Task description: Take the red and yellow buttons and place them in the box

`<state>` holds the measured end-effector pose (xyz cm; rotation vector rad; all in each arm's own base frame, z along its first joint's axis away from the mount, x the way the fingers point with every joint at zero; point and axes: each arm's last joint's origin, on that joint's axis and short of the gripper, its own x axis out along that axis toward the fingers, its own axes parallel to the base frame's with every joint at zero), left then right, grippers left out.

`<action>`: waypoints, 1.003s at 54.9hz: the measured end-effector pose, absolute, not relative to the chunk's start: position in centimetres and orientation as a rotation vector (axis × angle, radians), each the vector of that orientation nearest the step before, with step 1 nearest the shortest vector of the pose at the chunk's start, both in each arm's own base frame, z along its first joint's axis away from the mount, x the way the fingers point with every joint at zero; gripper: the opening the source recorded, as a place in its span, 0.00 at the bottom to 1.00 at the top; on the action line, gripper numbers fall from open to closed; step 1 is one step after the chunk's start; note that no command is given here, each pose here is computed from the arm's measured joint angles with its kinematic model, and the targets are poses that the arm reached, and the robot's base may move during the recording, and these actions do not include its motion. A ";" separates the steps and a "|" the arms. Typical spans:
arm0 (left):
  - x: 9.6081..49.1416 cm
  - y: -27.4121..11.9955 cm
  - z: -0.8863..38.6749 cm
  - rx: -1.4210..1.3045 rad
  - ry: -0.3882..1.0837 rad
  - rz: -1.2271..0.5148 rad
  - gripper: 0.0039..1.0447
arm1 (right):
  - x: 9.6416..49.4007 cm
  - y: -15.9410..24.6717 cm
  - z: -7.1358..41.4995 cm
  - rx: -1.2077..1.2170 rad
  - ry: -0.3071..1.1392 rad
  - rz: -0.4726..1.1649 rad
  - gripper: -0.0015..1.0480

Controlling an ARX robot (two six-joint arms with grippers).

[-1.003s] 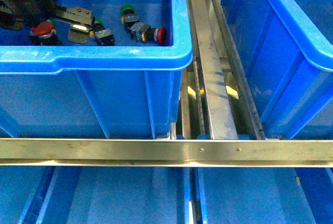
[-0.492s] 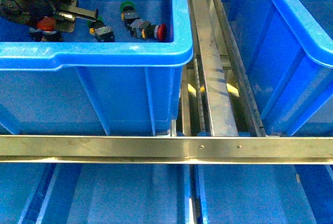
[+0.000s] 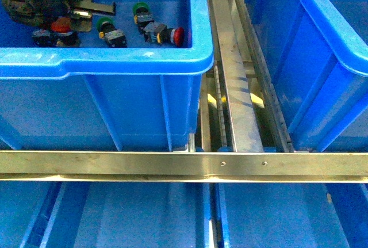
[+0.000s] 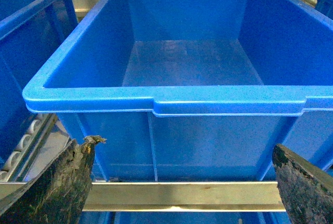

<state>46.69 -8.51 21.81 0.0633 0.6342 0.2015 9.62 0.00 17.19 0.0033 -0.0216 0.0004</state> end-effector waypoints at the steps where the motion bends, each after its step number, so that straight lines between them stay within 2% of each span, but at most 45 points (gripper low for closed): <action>1: 46.7 -8.6 22.4 0.022 0.600 0.187 0.32 | 9.6 0.0 17.2 0.003 -0.022 0.000 0.94; 10: 43.7 -8.3 28.3 -0.231 0.248 0.083 0.32 | 9.6 0.0 17.2 0.003 -0.022 0.000 0.94; 17: 42.1 -8.0 29.8 -0.267 0.193 0.056 0.32 | 9.6 0.0 17.2 0.003 -0.022 0.000 0.94; 27: 40.6 -7.9 29.0 -0.388 0.149 -0.015 0.32 | 9.6 0.0 17.2 0.003 -0.022 0.000 0.94; 42: 38.3 -10.0 30.5 -0.811 -0.101 -0.265 0.32 | 9.6 0.0 17.2 0.003 -0.022 0.000 0.94; 47: 38.1 -12.9 30.5 -0.951 -0.101 -0.472 0.32 | 9.6 0.0 17.2 0.003 -0.021 0.000 0.94; 55: 38.4 -17.7 29.3 -0.946 0.063 -0.701 0.32 | 9.6 0.0 17.2 0.003 -0.021 0.000 0.94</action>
